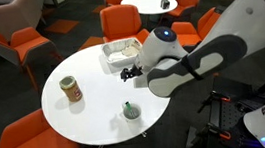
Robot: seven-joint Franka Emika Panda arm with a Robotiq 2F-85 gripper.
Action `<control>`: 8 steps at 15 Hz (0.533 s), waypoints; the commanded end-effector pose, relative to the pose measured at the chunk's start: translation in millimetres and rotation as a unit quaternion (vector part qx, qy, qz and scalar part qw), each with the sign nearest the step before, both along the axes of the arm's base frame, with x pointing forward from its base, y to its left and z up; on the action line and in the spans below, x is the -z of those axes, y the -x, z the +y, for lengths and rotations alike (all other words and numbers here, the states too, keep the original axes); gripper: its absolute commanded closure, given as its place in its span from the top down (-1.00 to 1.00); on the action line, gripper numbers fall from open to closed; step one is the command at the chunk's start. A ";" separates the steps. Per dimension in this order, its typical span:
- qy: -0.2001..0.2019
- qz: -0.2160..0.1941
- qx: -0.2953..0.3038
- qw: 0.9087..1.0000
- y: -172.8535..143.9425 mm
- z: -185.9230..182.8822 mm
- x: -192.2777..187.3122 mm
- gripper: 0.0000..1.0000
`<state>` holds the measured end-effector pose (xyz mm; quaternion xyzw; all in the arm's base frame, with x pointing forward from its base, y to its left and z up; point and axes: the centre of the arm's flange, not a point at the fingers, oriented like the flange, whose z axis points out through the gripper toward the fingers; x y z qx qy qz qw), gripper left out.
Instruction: Pick the marker from the table and put it in the cup
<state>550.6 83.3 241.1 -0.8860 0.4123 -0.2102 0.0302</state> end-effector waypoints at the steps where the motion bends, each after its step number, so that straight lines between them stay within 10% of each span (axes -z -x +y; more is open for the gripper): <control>1: -0.050 0.076 -0.036 0.995 -3.8 -17.6 -17.7 1.00; 8: -0.038 0.134 -0.102 0.985 1.4 -35.3 -25.1 1.00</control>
